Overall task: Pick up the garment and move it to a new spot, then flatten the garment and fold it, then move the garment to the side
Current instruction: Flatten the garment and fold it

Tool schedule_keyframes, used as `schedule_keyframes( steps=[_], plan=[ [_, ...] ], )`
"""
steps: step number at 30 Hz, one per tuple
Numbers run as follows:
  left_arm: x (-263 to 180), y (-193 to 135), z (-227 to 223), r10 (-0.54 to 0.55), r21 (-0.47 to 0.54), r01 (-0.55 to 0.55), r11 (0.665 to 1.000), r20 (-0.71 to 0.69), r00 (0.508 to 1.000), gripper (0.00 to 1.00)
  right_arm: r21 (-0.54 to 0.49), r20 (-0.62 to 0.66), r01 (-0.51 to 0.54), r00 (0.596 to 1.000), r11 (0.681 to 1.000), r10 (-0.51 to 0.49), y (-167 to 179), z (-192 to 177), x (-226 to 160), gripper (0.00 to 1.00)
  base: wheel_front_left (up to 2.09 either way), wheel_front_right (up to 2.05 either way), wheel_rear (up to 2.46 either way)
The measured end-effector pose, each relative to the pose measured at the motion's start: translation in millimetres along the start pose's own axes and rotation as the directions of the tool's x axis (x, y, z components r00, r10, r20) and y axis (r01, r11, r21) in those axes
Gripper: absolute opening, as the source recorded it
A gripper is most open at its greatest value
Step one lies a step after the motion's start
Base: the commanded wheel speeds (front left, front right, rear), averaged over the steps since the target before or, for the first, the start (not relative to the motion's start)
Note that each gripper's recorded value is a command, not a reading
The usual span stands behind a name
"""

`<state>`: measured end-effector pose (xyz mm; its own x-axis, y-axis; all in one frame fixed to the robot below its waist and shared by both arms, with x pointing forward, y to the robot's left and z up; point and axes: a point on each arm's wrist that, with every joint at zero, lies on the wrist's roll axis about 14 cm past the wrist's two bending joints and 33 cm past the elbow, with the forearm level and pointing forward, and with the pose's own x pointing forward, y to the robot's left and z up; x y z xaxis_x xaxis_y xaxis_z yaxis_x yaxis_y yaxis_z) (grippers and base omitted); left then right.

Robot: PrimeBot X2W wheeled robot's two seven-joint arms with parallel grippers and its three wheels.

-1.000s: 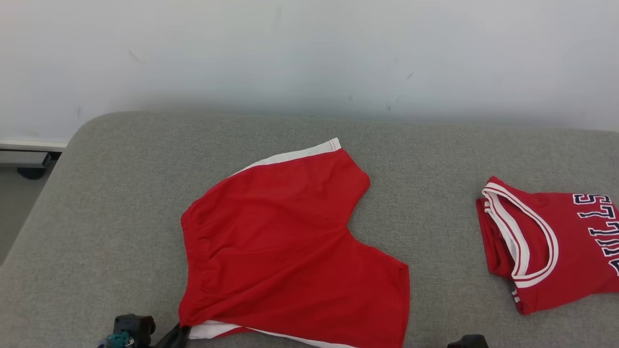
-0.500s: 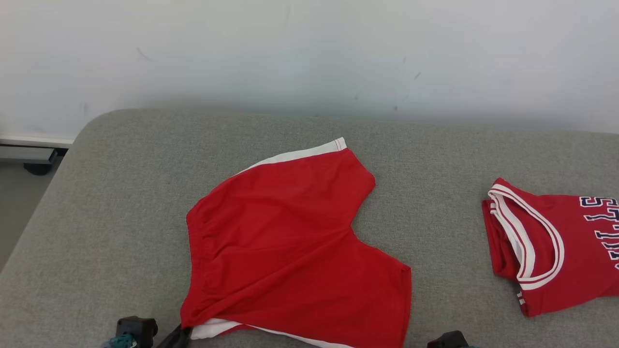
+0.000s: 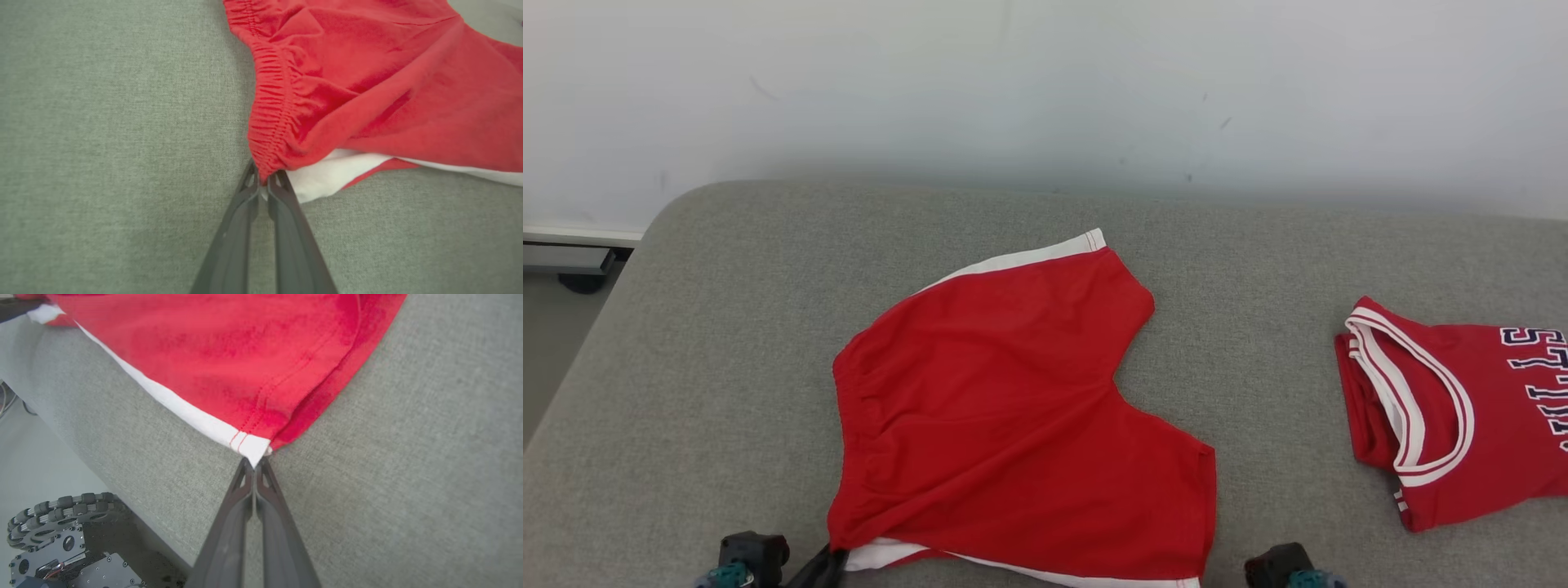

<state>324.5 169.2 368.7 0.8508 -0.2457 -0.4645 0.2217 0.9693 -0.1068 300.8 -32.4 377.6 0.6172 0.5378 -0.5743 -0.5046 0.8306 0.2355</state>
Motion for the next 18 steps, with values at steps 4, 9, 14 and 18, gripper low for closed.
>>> schedule_keyframes(
  steps=[4,9,14,18],
  plan=[
    [1,-3,0,-0.012,0.005,0.012,1.0,0.0,1.0,0.0,0.007,0.059,0.063,0.996,0.998,-0.063,-24,12,-6,0.0,0.0,0.0,0.0],
    [0,-8,0,-0.036,0.026,0.036,0.999,0.005,0.999,0.0,-0.009,0.136,0.12,0.984,0.993,-0.117,-48,31,-16,0.0,0.0,0.0,0.0],
    [-6,-16,-3,-0.058,0.035,0.057,0.998,0.012,0.998,0.0,-0.007,0.215,0.156,0.965,0.988,-0.151,-62,48,-29,0.0,0.0,0.0,0.0],
    [-12,-22,-4,-0.072,0.034,0.071,0.997,0.026,0.997,0.0,0.01,0.258,0.157,0.954,0.987,-0.155,-63,55,-36,0.0,0.0,0.0,0.0]
  ],
)
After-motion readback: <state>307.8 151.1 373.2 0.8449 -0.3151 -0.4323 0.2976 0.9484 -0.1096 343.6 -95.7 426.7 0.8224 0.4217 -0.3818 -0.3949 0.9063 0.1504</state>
